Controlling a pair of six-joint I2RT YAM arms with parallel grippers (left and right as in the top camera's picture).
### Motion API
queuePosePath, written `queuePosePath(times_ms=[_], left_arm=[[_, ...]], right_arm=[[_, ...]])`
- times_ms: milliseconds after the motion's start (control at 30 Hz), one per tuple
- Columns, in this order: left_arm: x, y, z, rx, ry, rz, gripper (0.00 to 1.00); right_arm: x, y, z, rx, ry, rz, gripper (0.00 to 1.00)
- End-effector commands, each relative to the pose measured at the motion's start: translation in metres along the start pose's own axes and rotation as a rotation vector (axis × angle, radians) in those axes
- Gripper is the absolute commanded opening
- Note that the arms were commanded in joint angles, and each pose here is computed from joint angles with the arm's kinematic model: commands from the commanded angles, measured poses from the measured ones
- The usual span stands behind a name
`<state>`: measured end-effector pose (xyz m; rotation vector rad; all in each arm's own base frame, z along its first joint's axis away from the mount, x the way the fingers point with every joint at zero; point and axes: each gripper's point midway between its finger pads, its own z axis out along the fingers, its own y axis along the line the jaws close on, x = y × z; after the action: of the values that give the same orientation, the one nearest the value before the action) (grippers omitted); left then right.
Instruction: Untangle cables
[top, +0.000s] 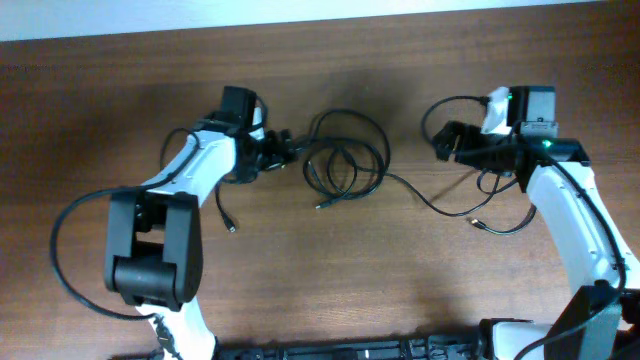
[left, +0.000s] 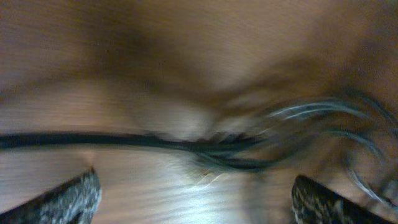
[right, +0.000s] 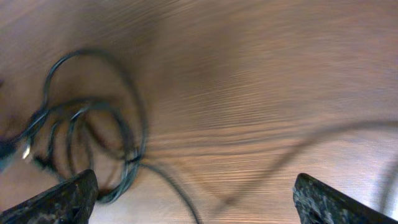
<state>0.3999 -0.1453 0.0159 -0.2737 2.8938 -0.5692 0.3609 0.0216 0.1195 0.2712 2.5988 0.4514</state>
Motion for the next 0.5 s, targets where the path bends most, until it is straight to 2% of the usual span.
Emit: queuePosePath(times_ms=[0,67,200,267,333,367,400,433,467], left_arm=[[0.051,-0.043,0.032,0.248,0.198,0.064,0.99],[0.053,-0.046,0.037,0.207,0.19,0.001,0.99],[0.059,-0.047,0.045,0.118,0.176,-0.069,0.99],[0.06,-0.044,0.049,0.056,0.148,-0.114,0.99],[0.063,-0.045,0.052,0.013,0.127,-0.131,0.99],[0.065,-0.049,0.053,0.013,0.127,-0.116,0.99],[0.068,-0.053,0.055,0.01,0.126,-0.101,0.93],[0.07,-0.052,0.056,-0.016,0.111,-0.085,0.73],[0.07,-0.051,0.057,-0.033,0.101,-0.078,0.65]], right_arm=[[0.018,0.039,0.018,-0.117,0.06,-0.402,0.86],[0.032,0.043,0.044,-0.133,0.119,-0.513,0.8],[0.064,0.027,0.087,-0.145,0.271,-0.476,0.79],[0.084,0.042,0.096,-0.267,0.334,-0.46,0.78],[0.107,0.048,0.105,-0.293,0.403,-0.548,0.74],[0.113,0.041,0.113,-0.23,0.428,-0.583,0.67],[0.115,0.021,0.126,-0.082,0.452,-0.645,0.5],[0.117,0.008,0.133,0.008,0.469,-0.673,0.36],[0.117,-0.002,0.136,0.08,0.479,-0.677,0.25]])
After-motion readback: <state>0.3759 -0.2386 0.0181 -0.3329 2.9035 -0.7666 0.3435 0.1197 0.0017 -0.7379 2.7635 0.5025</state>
